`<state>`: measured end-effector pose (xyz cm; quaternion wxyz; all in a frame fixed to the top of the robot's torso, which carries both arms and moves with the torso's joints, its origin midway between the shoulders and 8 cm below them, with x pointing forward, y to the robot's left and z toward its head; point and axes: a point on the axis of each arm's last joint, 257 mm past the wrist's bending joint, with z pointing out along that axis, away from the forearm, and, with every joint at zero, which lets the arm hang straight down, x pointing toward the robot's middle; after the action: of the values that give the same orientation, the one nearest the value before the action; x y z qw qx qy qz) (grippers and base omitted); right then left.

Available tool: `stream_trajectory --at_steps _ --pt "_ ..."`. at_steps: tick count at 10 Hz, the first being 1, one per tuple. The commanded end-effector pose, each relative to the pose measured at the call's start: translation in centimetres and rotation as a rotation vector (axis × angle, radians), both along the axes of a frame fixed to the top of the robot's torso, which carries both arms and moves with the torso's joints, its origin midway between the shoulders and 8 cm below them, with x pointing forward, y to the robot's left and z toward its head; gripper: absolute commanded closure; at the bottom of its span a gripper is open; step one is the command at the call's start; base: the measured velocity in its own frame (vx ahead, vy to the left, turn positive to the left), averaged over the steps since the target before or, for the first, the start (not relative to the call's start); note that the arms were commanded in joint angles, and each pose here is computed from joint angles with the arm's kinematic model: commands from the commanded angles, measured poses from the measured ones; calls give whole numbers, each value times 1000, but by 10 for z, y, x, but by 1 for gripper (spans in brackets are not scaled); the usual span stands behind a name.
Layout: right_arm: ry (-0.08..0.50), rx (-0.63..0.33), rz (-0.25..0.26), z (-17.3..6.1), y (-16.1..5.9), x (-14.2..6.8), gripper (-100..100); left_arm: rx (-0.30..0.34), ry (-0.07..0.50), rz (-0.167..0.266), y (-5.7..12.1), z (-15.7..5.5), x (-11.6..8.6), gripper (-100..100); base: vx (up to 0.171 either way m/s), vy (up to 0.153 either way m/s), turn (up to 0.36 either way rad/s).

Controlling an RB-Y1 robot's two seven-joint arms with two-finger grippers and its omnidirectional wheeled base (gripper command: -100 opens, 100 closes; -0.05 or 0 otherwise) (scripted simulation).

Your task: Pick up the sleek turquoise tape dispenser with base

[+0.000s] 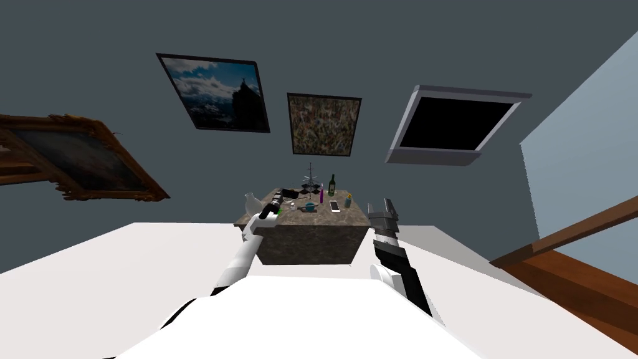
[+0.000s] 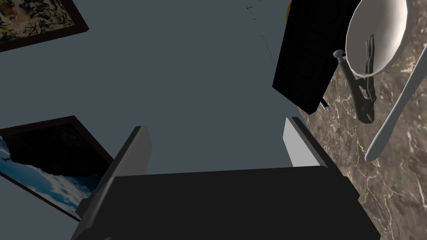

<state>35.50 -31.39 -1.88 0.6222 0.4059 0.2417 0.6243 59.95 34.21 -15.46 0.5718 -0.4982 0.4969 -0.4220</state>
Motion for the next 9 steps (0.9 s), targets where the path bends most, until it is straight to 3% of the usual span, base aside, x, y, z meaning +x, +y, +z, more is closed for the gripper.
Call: stream_trajectory --at_steps 1,3,9 --pt "0 0 0 0 0 0 0 -21 44 17 8 -6 12 -100 -36 -70 103" --pt "0 0 0 0 0 0 0 -28 77 20 8 -17 16 -100 -11 -49 30" --pt "0 0 0 0 0 0 0 -109 248 58 10 -49 48 -100 -27 -72 80"
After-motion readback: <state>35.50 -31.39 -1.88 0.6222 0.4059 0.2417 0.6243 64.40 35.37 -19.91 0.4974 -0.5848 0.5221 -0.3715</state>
